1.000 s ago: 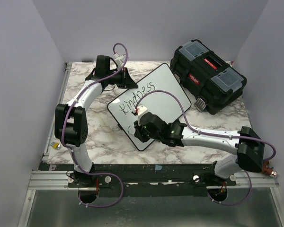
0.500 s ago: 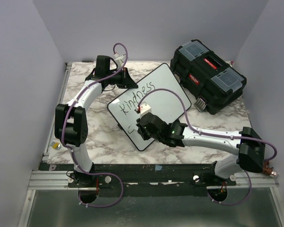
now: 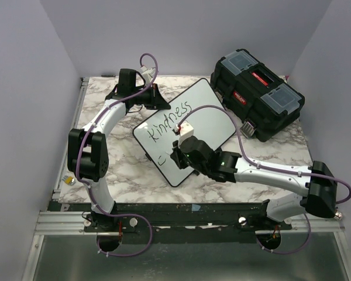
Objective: Write a sentence on the whiteboard
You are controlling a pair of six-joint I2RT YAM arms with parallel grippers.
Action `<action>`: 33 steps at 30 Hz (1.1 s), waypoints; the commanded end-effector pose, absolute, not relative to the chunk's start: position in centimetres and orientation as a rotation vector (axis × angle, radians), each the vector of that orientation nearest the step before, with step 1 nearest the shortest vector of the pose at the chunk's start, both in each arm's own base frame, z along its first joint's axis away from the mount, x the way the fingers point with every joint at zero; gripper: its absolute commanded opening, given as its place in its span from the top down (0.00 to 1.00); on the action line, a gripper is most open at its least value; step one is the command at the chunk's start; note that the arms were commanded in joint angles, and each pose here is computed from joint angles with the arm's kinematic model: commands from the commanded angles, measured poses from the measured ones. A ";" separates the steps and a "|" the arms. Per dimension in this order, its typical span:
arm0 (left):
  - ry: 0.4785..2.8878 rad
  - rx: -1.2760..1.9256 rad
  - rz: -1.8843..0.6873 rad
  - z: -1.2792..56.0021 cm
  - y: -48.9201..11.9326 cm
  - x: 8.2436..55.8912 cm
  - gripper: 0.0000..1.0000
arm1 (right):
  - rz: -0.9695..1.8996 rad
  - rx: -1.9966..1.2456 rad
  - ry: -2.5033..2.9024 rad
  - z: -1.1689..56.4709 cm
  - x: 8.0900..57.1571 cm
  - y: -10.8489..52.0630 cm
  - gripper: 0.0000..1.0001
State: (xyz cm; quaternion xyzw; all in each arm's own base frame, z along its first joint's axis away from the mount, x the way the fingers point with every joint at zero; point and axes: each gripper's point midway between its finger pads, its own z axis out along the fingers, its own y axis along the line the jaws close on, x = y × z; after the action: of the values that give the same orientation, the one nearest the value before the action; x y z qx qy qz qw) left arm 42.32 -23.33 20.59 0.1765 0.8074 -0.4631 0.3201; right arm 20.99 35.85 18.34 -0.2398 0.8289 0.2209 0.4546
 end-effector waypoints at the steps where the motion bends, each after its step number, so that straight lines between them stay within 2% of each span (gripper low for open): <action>1: 2.165 0.543 -1.162 18.3 -24.0 41.0 1.00 | 0.495 -0.519 1.987 20.0 22.8 36.4 0.99; 15: 2.162 0.545 -1.166 18.4 -24.0 40.8 1.00 | 0.392 -0.492 2.021 19.0 25.0 38.7 0.99; 33: 2.151 0.550 -1.165 18.9 -24.0 40.8 1.00 | 0.391 -0.521 2.147 14.4 22.6 36.3 0.99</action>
State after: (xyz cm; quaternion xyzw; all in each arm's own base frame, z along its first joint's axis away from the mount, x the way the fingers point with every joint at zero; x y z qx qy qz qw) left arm 42.34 -23.24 20.50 0.1771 0.8073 -0.4608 0.3233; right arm 23.85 37.78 16.88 -0.2037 0.8437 0.1693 0.4669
